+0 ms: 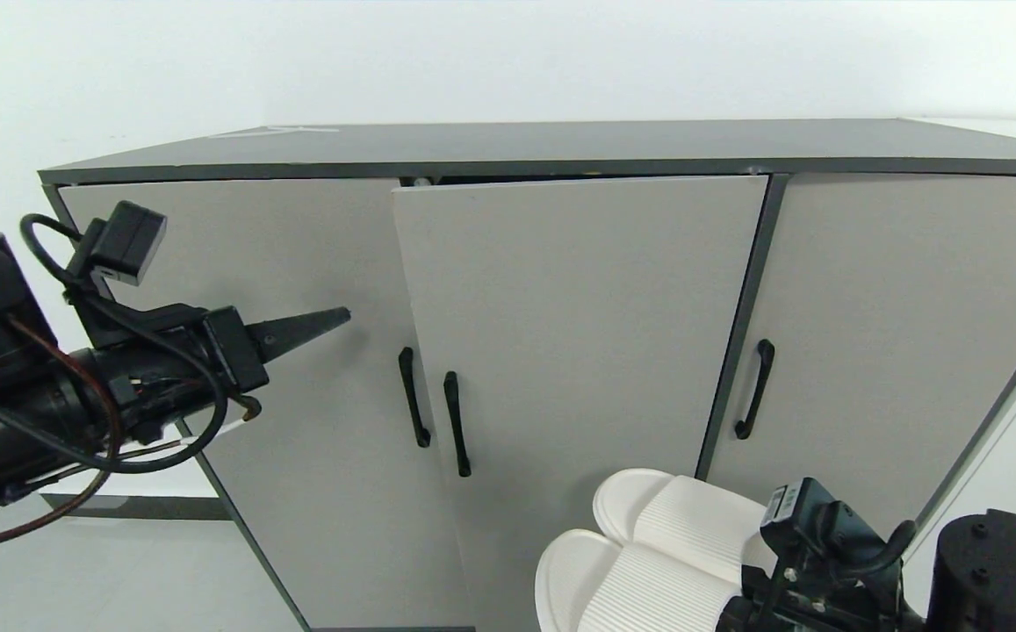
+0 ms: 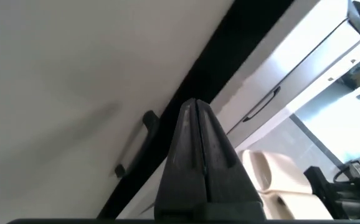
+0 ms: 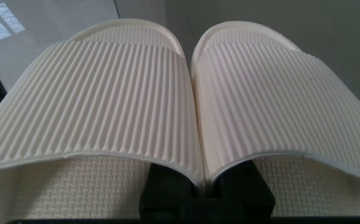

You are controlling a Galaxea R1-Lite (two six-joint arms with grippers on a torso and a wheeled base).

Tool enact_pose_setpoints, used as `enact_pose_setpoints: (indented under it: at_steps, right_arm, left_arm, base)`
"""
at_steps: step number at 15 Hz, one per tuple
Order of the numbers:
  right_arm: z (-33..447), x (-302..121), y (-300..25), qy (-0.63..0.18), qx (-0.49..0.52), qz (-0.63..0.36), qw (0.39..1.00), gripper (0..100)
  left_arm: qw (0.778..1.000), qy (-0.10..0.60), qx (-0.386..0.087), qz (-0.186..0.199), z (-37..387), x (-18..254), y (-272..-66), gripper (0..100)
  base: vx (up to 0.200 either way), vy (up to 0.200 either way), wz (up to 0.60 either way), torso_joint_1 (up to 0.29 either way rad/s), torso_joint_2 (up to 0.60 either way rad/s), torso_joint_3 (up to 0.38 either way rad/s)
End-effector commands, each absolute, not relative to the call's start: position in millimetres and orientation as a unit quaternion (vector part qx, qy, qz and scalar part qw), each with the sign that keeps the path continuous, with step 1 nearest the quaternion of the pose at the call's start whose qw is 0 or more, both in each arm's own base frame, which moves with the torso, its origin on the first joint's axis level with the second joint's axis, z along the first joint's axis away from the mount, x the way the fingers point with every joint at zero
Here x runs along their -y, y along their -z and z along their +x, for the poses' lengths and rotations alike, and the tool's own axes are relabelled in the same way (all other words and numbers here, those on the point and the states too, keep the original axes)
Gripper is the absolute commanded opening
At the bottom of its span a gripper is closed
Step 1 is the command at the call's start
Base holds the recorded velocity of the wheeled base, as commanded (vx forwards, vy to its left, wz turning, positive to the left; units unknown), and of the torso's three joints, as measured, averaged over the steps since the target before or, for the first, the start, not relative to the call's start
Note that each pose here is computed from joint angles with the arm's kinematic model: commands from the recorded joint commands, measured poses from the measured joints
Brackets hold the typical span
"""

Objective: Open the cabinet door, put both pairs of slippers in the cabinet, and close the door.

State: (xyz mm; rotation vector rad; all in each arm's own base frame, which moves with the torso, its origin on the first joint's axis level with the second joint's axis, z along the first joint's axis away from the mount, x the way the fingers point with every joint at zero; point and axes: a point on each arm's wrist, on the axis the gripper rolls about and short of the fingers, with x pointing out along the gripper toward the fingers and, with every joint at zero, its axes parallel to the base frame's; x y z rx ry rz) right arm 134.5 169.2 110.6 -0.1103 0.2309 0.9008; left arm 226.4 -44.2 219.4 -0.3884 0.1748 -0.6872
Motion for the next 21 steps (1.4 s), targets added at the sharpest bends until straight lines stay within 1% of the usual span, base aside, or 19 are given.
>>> enact_pose_setpoints:
  at_steps: [1, 6, 8, 12, 16, 17, 21]
  right_arm:
    - [133.7, -168.6, -112.6, -0.437, -0.107, -0.05, 0.892, 0]
    - [131.4, -168.2, -115.9, -0.445, -0.101, -0.046, 0.889, 0]
    - [129.6, -168.7, -114.6, -0.456, -0.105, -0.046, 0.883, 0]
    - [129.3, -168.9, -114.6, -0.457, -0.104, -0.047, 0.882, 0]
    - [119.3, -173.9, -115.6, -0.478, -0.108, -0.036, 0.871, 0]
    - [114.0, -174.6, -114.3, -0.487, -0.114, -0.032, 0.865, 0]
    - [108.9, -171.6, -112.1, -0.493, -0.119, -0.035, 0.861, 0]
  left_arm:
    - [0.915, 0.337, -0.107, -0.192, 244.1, 50.7, -209.8, 0]
    - [0.909, 0.349, -0.122, -0.192, 266.8, 62.7, -202.7, 0]
    - [0.904, 0.359, -0.13, -0.19, 275.0, 71.8, -198.7, 0]
    - [0.903, 0.363, -0.132, -0.186, 293.1, 79.5, -195.2, 0]
    - [0.901, 0.366, -0.139, -0.186, 300.1, 83.6, -190.7, 0]
    - [0.898, 0.375, -0.141, -0.185, 298.1, 89.0, -190.8, 0]
    - [0.894, 0.381, -0.148, -0.185, 284.5, 91.1, -189.6, 0]
  base:
    - [0.0, 0.0, 0.0, 0.0, 0.0, 0.0]
    - [0.0, 0.0, 0.0, 0.0, 0.0, 0.0]
    - [0.0, 0.0, 0.0, 0.0, 0.0, 0.0]
    - [0.0, 0.0, 0.0, 0.0, 0.0, 0.0]
    - [0.0, 0.0, 0.0, 0.0, 0.0, 0.0]
    - [0.0, 0.0, 0.0, 0.0, 0.0, 0.0]
    - [-0.2, 0.0, 0.0, 0.005, 0.0, 0.002]
